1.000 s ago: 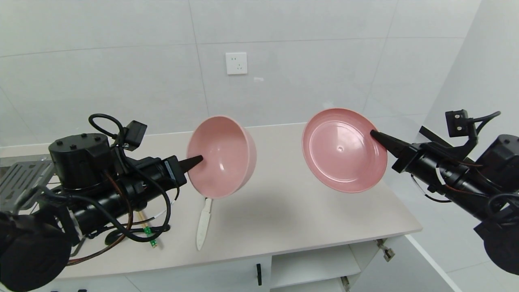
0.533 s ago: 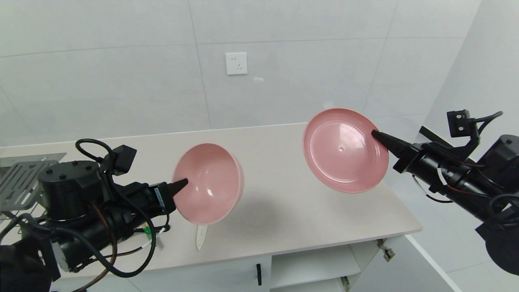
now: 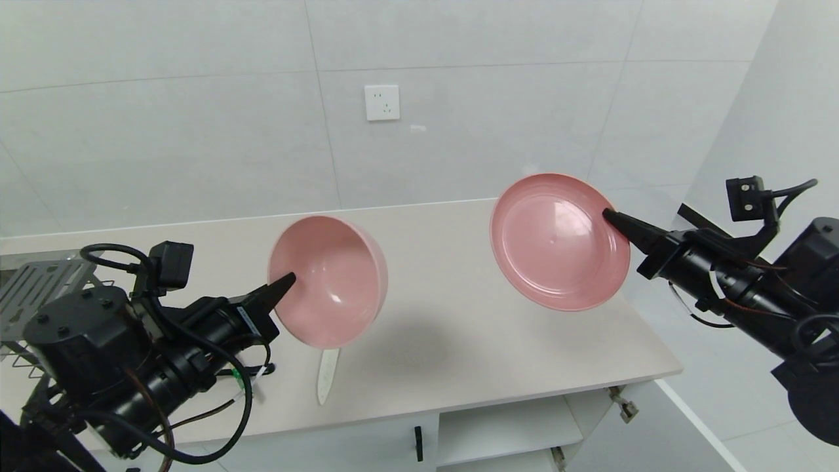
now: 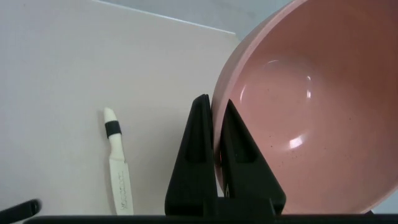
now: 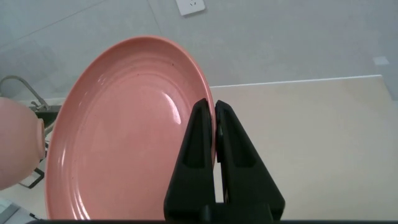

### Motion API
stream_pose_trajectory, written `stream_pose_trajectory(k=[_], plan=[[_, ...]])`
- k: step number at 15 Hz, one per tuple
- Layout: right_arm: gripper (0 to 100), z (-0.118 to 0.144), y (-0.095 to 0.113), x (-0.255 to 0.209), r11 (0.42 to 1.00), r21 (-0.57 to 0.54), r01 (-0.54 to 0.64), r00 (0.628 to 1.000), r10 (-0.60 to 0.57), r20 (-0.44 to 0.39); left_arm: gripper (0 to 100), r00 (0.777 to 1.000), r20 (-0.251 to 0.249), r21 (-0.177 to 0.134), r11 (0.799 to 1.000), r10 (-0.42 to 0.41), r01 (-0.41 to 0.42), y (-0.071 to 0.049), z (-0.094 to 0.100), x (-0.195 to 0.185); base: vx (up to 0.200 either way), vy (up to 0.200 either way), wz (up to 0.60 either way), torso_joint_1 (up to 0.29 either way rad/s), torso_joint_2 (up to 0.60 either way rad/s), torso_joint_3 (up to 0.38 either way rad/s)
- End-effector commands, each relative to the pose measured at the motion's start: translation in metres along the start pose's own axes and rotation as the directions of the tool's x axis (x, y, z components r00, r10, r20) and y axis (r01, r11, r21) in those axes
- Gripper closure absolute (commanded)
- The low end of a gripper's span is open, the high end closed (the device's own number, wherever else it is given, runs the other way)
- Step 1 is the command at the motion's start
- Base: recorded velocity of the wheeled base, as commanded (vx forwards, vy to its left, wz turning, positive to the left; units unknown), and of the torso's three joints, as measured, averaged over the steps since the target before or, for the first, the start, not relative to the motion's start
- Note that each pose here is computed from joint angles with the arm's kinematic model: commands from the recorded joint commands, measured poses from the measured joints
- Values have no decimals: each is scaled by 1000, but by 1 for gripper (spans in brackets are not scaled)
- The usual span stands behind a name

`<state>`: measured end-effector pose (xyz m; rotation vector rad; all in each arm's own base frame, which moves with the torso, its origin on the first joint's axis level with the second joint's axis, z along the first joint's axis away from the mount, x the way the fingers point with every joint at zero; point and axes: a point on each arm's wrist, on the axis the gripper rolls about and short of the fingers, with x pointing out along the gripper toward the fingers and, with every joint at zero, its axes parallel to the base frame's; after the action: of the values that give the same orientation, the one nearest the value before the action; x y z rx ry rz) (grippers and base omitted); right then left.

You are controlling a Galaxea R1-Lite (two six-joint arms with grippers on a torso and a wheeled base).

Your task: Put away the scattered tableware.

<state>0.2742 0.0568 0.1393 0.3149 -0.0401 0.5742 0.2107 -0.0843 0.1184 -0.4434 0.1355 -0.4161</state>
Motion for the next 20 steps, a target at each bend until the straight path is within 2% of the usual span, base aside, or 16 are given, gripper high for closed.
stream_pose_trajectory(k=[1, 2, 3, 5, 6, 7, 8, 9, 11, 13, 15, 16, 17, 18, 20], plan=[[100, -2, 1, -1, 1000, 3, 0, 1000, 0, -10, 100, 1000, -24, -3, 1000, 8, -8, 1, -5, 2, 0, 0, 0, 0, 0, 0], [100, -3, 1, -2, 1000, 3, 2, 1000, -2, -14, 100, 1000, -28, -3, 1000, 10, -10, 2, -6, 3, 0, 0, 0, 0, 0, 0], [100, -5, 1, -4, 1000, -18, 15, 1000, -15, -18, 100, 998, -55, -2, 1000, 15, -15, 2, -11, 3, 0, 0, 0, 0, 0, 0], [100, -6, -2, -2, 992, -105, 74, 997, -74, -1, 100, 996, -87, 1, 1000, -2, 2, -3, -19, 0, 0, 0, 0, 0, 0, 0], [100, -10, -3, -3, 985, -150, 81, 996, -85, -19, 100, 997, -80, 10, 1000, 12, -11, -6, -20, 1, 0, 0, 0, 0, 0, 0], [100, -15, -4, -5, 981, -178, 82, 995, -90, -39, 100, 997, -67, 38, 999, 40, -37, -8, -22, 1, 0, 0, 0, 0, 0, 0], [100, -24, 0, -14, 981, -179, 80, 992, -96, -84, 100, 995, -51, 92, 993, 80, -75, -8, -24, 3, 0, 0, 0, 0, 0, 0], [100, -32, 6, -22, 984, -166, 69, 987, -91, -131, 100, 995, -56, 106, 991, 88, -81, -7, -25, 3, 0, 0, 0, 0, 0, 0], [100, -40, 17, -55, 982, -152, 111, 970, -140, -197, 100, 995, -56, 99, 992, 88, -82, -7, -25, 4, 0, 0, 0, 0, 0, 0], [100, -46, 21, -60, 978, -186, 95, 963, -138, -230, 100, 995, -56, 100, 992, 84, -78, -8, -25, 5, 0, 0, 0, 0, 0, 0], [100, -46, 21, -60, 974, -205, 93, 963, -141, -230, 100, 995, -57, 103, 991, 86, -80, -8, -27, 7, 0, 0, 0, 0, 0, 0], [100, -45, 20, -59, 975, -201, 97, 964, -142, -224, 100, 997, -30, 100, 992, 75, -71, -9, -25, 8, 0, 0, 0, 0, 0, 0], [100, -45, 20, -59, 975, -200, 98, 964, -142, -223, 100, 996, -36, 101, 992, 77, -74, -9, -27, 8, 0, 0, 0, 0, 0, 0], [100, -44, 21, -58, 975, -201, 96, 965, -140, -220, 100, 994, -34, 116, 988, 104, -100, -13, -31, 9, 0, 0, 0, 0, 0, 0], [100, -43, 20, -57, 975, -200, 98, 966, -142, -215, 100, 994, -50, 137, 987, 97, -90, -19, -37, 9, 0, 0, 0, 0, 0, 0]])
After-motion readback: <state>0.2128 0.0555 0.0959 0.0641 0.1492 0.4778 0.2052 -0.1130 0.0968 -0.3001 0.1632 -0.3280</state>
